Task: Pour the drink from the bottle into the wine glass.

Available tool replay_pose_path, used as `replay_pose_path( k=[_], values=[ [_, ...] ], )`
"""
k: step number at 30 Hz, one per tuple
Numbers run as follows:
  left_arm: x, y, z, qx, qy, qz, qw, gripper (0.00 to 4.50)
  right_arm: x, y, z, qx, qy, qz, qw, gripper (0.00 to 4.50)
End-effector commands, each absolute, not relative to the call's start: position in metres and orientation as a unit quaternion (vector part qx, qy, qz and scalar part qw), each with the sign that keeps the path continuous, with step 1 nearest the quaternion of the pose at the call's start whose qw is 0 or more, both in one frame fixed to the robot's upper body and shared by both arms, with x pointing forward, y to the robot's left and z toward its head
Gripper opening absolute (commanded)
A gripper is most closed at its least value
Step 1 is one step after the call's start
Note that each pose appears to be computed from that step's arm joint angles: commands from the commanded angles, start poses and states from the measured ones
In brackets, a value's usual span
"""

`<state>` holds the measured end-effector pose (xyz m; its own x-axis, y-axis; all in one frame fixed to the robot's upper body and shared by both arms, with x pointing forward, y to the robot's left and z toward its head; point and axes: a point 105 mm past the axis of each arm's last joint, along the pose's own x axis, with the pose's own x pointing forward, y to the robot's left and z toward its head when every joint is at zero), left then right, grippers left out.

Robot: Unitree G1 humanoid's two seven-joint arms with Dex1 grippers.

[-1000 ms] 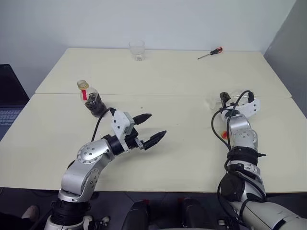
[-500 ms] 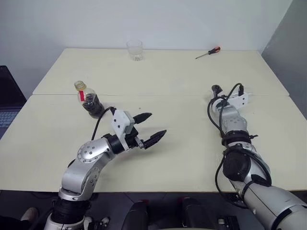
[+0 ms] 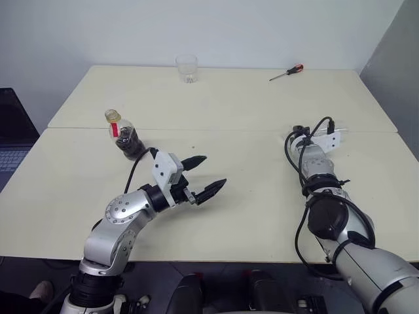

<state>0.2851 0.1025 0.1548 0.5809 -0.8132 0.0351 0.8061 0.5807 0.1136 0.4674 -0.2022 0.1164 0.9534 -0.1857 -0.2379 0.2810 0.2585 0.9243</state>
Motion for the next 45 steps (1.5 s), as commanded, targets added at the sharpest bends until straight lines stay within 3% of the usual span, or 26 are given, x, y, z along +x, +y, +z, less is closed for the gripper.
replay_pose_path(
  k=[1, 3, 4, 9, 12, 15, 21, 29, 36, 45],
  values=[
    [0.283, 0.102, 0.169, 0.054, -0.072, -0.457, 0.885, 4.50, 0.465, -0.213, 0.115, 0.589, 0.034, -0.166, 0.790, 0.84],
    [0.284, 0.102, 0.169, 0.053, -0.071, -0.457, 0.885, 4.50, 0.465, -0.214, 0.115, 0.585, 0.033, -0.166, 0.793, 0.25],
    [0.284, 0.102, 0.168, 0.053, -0.071, -0.457, 0.885, 4.50, 0.466, -0.214, 0.117, 0.580, 0.031, -0.163, 0.797, 0.17],
    [0.284, 0.103, 0.169, 0.054, -0.071, -0.456, 0.885, 4.50, 0.477, -0.183, 0.165, 0.484, -0.016, -0.059, 0.873, 0.17],
    [0.282, 0.105, 0.170, 0.050, -0.072, -0.452, 0.888, 4.50, 0.476, -0.141, 0.198, 0.378, -0.059, 0.041, 0.923, 0.17],
    [0.273, 0.110, 0.170, 0.049, -0.074, -0.445, 0.891, 4.50, 0.465, -0.092, 0.204, 0.248, -0.075, 0.141, 0.956, 0.17],
    [0.262, 0.122, 0.174, 0.045, -0.084, -0.412, 0.906, 4.50, 0.440, -0.040, 0.203, 0.103, -0.128, 0.248, 0.955, 0.17],
    [0.242, 0.160, 0.171, 0.068, -0.084, -0.312, 0.944, 4.50, 0.405, 0.024, 0.200, 0.025, -0.202, 0.342, 0.918, 0.17],
    [0.220, 0.208, 0.158, 0.096, -0.066, -0.185, 0.976, 4.50, 0.392, 0.045, 0.179, 0.001, -0.205, 0.365, 0.908, 0.17],
    [0.186, 0.214, 0.150, 0.084, -0.054, -0.145, 0.984, 4.50, 0.402, 0.026, 0.132, -0.028, -0.145, 0.325, 0.934, 0.17]
  ],
)
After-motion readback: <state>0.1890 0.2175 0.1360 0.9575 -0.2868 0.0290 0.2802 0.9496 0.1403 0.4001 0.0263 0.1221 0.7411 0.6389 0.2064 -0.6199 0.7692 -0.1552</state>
